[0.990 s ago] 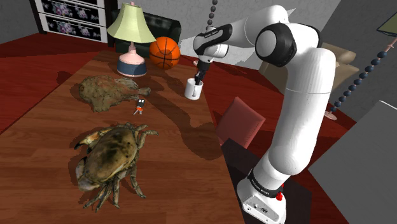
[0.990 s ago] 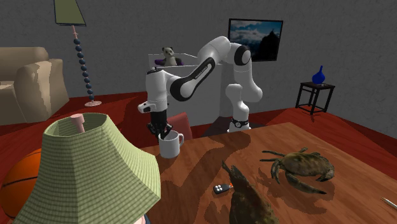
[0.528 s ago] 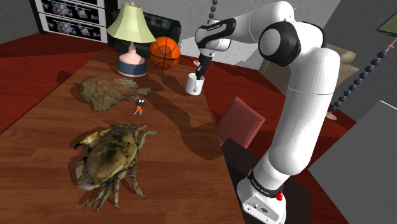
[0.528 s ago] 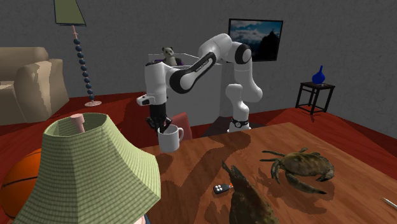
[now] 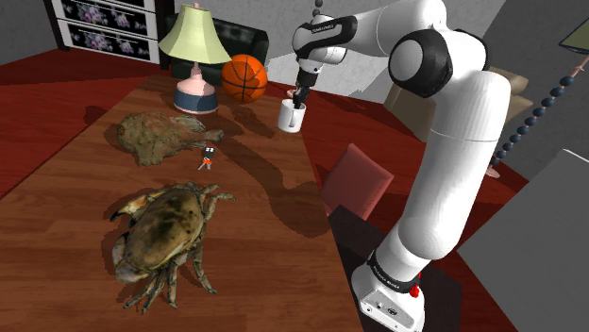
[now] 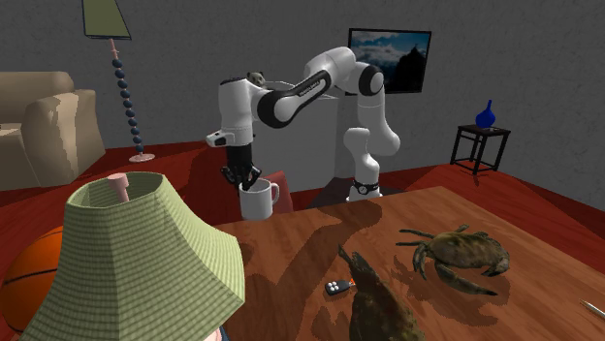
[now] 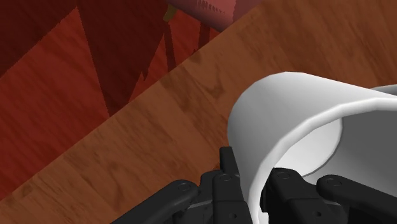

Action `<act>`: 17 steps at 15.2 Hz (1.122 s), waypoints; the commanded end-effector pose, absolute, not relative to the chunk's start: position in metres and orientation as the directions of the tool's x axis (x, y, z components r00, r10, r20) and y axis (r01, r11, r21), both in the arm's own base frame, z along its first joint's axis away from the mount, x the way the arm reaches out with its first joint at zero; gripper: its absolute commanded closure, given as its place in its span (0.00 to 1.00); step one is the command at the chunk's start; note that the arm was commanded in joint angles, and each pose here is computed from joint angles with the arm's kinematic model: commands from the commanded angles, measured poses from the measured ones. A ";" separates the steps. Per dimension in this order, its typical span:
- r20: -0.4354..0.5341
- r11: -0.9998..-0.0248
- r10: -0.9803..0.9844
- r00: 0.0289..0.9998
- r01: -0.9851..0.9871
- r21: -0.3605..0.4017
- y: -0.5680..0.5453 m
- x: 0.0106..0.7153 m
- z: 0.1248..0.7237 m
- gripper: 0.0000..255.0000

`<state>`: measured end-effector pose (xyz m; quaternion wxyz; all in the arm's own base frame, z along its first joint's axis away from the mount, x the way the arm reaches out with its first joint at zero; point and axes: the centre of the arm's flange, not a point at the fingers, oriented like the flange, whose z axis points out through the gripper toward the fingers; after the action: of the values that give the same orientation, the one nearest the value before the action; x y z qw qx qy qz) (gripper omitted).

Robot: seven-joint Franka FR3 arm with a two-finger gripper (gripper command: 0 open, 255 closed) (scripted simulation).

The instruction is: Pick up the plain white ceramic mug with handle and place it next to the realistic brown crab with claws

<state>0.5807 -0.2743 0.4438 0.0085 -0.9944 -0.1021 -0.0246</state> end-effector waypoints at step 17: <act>0.051 -0.979 0.203 0.978 0.203 -0.012 -0.274 0.581 0.539 1.00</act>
<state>0.5804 -0.2737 0.5343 0.0084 -0.9944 -0.1021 -0.0246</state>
